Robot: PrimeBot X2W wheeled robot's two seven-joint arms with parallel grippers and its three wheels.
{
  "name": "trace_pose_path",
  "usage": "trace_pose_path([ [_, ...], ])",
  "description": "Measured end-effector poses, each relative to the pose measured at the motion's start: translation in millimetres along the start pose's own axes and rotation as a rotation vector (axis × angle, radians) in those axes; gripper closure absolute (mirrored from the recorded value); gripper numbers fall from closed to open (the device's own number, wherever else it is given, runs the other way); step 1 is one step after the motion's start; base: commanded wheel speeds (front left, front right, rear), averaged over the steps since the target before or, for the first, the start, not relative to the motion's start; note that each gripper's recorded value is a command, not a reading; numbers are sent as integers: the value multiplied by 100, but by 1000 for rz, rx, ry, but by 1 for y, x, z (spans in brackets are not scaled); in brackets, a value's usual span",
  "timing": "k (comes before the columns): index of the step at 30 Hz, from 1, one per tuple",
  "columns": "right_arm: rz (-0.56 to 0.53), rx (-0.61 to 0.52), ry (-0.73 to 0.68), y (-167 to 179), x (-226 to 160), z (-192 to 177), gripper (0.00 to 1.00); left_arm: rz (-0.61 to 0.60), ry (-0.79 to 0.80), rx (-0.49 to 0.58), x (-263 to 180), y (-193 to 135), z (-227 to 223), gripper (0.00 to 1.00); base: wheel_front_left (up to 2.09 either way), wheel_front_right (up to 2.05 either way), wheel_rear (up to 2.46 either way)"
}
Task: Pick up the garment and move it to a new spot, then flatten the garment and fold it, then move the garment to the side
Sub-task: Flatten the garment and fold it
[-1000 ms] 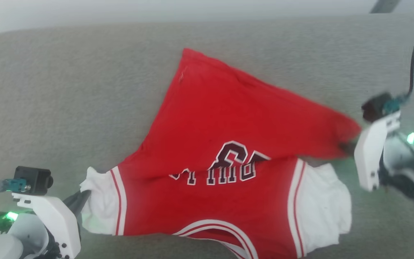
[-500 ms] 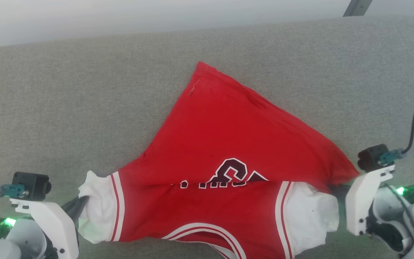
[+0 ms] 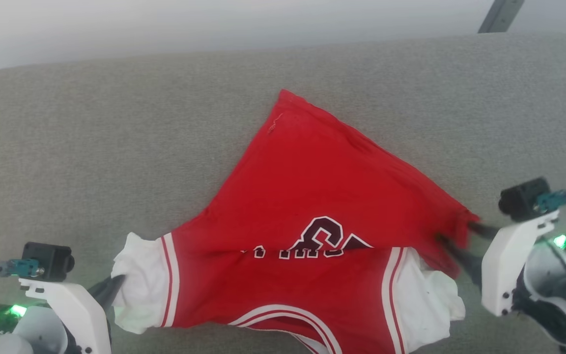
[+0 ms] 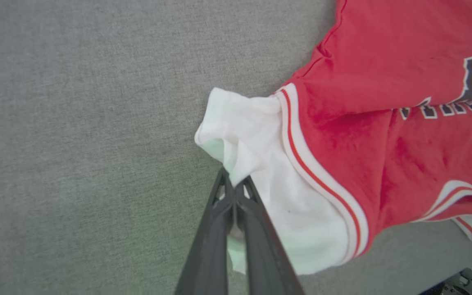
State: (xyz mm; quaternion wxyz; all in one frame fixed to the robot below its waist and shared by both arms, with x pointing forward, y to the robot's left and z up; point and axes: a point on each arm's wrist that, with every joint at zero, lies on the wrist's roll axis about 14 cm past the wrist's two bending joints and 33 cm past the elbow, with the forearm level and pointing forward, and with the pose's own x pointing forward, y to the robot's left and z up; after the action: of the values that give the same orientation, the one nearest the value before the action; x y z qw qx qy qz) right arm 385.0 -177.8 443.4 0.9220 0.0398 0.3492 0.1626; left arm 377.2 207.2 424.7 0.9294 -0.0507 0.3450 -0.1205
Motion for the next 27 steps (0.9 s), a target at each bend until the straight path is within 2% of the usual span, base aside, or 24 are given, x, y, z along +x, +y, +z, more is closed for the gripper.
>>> trace_pose_path([
  [8,36,-205,-139,27,8,68,0,4,2,-15,-7,1,-8,100,0,0,0],
  [16,123,-263,-275,60,63,133,0,0,-6,-32,-5,1,-8,100,0,0,0],
  [22,163,-309,-228,80,121,151,0,2,-12,-39,0,4,-8,100,0,0,0],
  [27,147,-343,-96,80,169,139,0,11,1,-51,5,10,-13,100,0,0,0],
])
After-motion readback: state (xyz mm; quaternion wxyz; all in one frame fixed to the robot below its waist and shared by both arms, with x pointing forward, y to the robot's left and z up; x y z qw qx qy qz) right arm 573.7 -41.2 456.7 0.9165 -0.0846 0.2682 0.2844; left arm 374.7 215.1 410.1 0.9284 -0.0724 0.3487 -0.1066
